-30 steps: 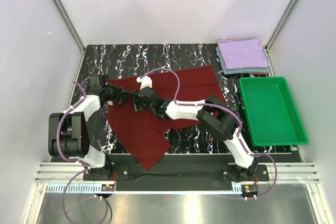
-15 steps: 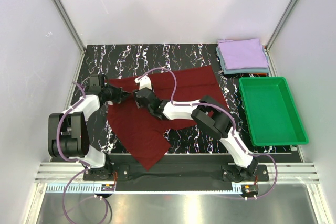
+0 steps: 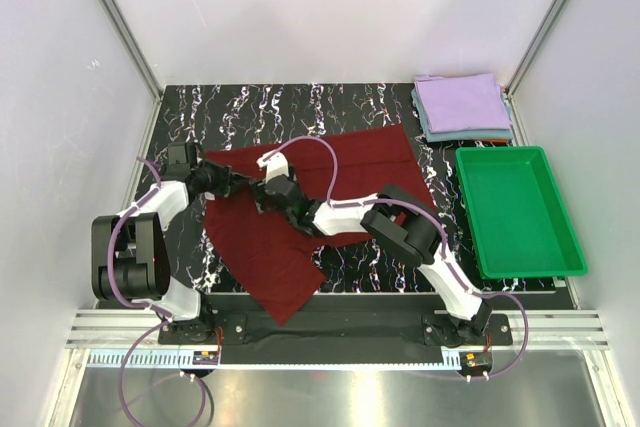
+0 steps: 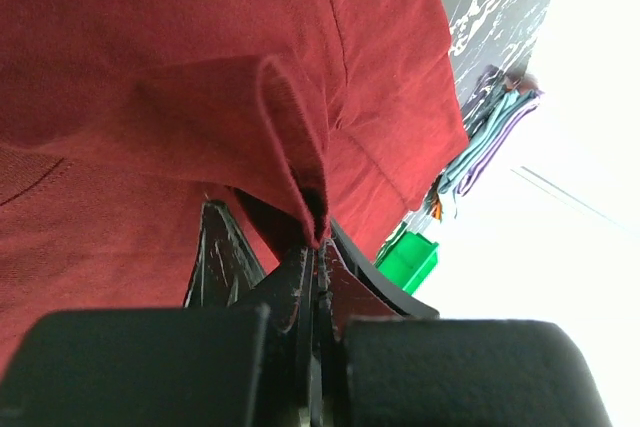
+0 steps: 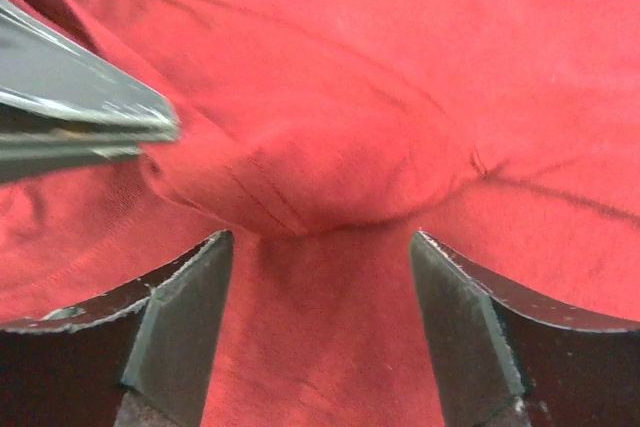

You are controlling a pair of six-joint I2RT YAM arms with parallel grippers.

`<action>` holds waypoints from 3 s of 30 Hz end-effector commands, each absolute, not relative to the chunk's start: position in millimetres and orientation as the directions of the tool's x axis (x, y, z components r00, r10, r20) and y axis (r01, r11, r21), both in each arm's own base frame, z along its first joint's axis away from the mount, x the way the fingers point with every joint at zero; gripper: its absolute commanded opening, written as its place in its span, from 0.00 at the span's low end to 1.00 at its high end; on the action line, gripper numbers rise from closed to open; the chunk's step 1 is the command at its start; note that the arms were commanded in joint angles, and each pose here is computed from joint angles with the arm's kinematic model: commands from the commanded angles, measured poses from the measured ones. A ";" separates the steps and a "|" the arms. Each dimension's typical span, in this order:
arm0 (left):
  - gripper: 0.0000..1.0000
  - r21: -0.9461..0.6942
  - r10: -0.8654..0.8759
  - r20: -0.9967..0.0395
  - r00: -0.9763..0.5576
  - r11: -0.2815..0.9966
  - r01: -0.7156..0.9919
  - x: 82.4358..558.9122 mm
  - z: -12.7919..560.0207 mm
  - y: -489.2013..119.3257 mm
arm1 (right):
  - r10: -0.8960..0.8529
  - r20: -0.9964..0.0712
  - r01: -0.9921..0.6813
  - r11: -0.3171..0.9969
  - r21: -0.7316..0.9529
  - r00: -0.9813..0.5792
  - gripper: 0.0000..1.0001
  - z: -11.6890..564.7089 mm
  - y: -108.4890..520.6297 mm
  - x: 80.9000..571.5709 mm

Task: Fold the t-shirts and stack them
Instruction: Fold the tshirt

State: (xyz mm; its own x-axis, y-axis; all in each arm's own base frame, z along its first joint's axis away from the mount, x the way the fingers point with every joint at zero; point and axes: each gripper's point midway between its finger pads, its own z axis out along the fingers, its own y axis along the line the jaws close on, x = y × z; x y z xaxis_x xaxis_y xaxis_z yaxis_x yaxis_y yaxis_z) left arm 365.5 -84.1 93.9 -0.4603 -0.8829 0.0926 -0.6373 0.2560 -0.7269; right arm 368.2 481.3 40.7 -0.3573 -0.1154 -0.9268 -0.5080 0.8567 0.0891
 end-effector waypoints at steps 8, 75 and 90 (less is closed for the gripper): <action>0.00 -0.787 -0.864 0.122 -0.489 0.216 -0.578 372.7 111.8 -89.7 | -0.032 -0.986 -0.456 0.889 0.046 -0.161 0.86 86.3 491.9 379.2; 0.00 -0.183 -0.704 -0.375 -0.603 0.694 -0.697 409.3 17.0 82.9 | 0.116 -0.785 -0.234 0.919 0.317 -0.609 0.31 134.3 289.4 322.1; 0.46 -0.060 -0.573 -0.518 -0.635 0.765 -0.641 438.3 67.0 114.5 | 0.111 -0.759 -0.156 0.950 0.271 -0.642 0.31 102.4 275.7 321.4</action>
